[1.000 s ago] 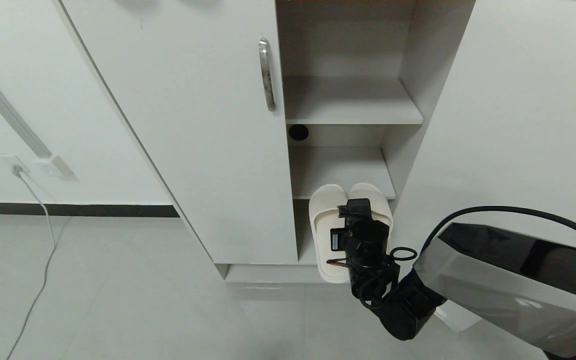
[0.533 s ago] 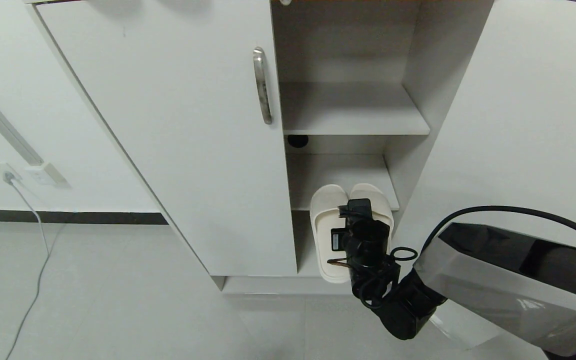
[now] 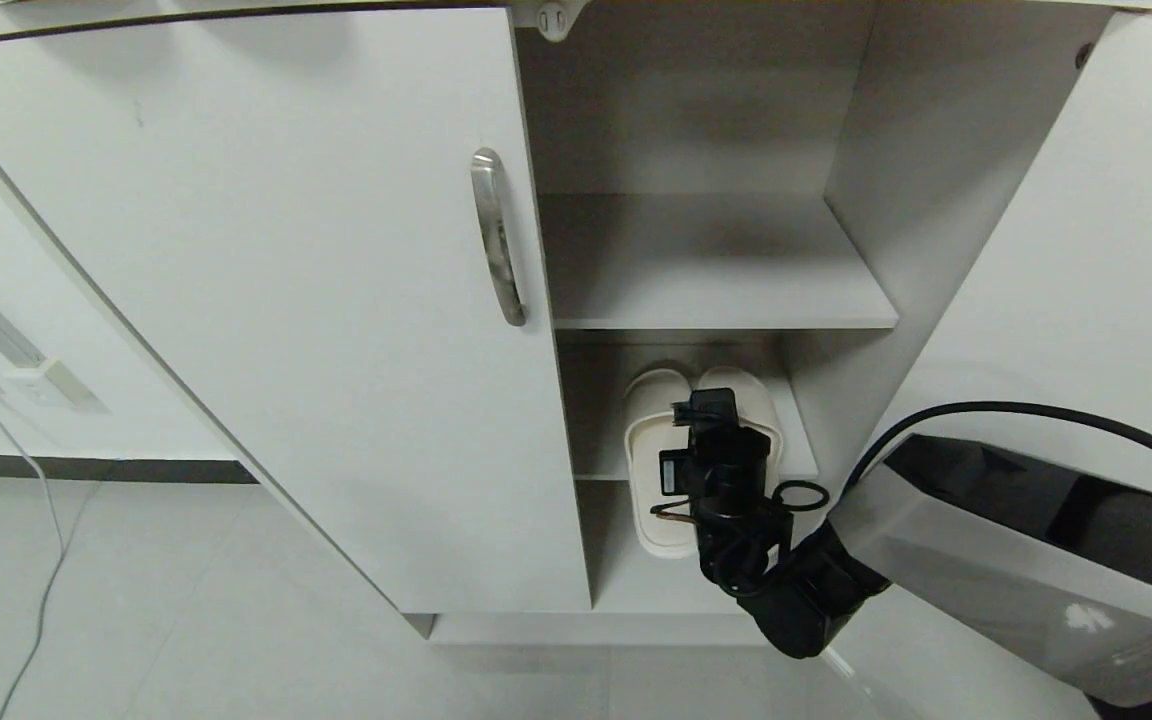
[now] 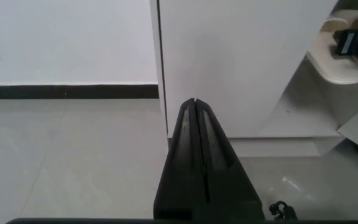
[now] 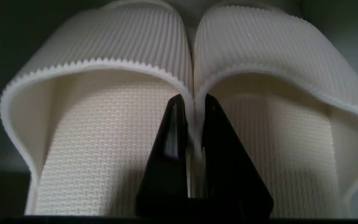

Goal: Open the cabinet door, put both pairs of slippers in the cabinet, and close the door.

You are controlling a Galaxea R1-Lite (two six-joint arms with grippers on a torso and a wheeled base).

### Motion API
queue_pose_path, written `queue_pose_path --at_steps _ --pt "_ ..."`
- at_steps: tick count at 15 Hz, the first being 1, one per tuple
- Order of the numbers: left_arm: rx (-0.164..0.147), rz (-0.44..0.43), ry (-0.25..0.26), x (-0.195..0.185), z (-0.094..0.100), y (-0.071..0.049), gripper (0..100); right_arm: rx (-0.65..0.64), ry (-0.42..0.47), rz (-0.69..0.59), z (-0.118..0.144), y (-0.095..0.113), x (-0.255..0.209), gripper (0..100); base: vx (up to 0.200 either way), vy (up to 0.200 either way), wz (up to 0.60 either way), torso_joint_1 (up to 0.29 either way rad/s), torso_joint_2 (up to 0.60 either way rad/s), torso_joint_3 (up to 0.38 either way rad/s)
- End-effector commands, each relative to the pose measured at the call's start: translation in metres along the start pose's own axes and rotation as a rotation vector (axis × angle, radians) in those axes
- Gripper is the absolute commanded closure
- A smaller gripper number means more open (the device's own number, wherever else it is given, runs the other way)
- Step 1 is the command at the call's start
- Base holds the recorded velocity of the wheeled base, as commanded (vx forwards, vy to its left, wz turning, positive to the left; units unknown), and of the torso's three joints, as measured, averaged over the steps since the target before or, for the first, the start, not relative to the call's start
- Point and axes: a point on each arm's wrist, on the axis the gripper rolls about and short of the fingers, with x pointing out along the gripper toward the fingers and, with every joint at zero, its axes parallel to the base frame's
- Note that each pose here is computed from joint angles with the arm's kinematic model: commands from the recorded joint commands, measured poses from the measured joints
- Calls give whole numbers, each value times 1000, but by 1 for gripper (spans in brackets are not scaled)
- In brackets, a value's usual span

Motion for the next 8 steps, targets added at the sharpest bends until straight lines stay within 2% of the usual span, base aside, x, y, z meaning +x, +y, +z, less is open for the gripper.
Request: queue_pose_path --at_steps 1,4,8 --pt "-2 0 1 0 0 0 100 28 -3 -1 10 2 9 100 0 0 0 0 0 0" --pt "-2 0 1 0 0 0 100 44 35 -13 18 0 29 100 0 0 0 0 0 0" --pt "-3 1 1 0 0 0 100 53 26 -44 25 -6 59 100 0 0 0 0 0 0"
